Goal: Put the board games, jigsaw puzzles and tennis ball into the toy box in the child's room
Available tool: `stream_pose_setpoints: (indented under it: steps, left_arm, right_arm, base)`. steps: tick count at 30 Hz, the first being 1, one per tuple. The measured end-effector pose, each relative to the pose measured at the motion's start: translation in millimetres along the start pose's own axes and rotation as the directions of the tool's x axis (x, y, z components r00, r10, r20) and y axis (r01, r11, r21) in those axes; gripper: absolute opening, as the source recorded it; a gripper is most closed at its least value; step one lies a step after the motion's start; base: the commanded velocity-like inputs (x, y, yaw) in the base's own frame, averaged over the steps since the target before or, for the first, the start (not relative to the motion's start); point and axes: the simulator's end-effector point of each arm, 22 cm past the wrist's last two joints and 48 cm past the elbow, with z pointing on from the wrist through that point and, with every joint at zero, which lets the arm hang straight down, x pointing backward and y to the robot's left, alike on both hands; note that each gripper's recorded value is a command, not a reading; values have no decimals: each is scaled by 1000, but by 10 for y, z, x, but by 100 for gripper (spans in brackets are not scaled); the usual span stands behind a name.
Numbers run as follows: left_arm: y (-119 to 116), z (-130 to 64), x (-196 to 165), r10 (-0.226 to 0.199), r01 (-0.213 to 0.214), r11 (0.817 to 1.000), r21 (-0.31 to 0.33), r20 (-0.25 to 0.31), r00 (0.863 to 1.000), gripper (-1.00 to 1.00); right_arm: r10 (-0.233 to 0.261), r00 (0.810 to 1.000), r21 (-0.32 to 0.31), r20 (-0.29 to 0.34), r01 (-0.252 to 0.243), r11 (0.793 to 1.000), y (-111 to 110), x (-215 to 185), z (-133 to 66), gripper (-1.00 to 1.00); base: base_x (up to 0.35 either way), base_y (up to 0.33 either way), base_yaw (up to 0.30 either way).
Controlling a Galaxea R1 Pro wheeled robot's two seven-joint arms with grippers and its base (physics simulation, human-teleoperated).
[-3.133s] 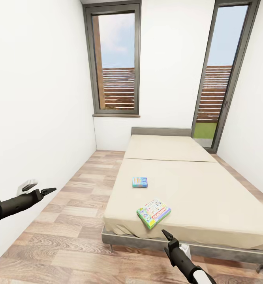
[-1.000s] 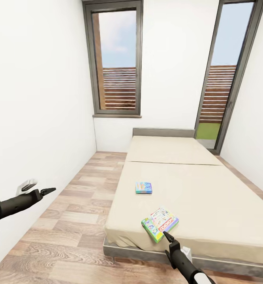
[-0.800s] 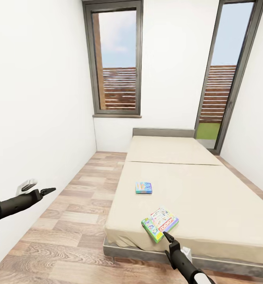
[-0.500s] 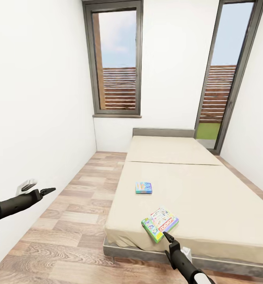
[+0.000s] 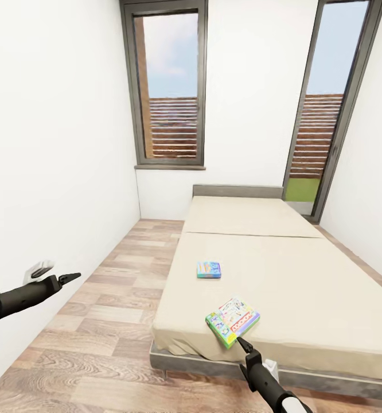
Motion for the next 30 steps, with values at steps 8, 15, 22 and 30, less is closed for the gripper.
stream_pose_setpoints:
  steps: [8, 15, 22, 30]
  left_arm:
    - [0, 0, 0, 0, 0, 1000, 0, 0, 1000, 100]
    - [0, 0, 0, 0, 0, 1000, 0, 0, 1000, 100]
    - [2, -2, -1, 1, -1, 1000, -1, 0, 1000, 100]
    - [2, -2, -1, 1, -1, 1000, -1, 0, 1000, 100]
  right_arm:
    - [0, 1000, 0, 0, 0, 1000, 1, 0, 1, 100]
    - [0, 1000, 0, 0, 0, 1000, 2, 0, 1, 100]
    - [0, 1000, 0, 0, 0, 1000, 3, -1, 0, 100]
    - [0, 1000, -1, 0, 0, 1000, 3, -1, 0, 100]
  base:
    - [0, 0, 0]
    - [0, 0, 0]
    - [34, 7, 0]
    - [101, 16, 0]
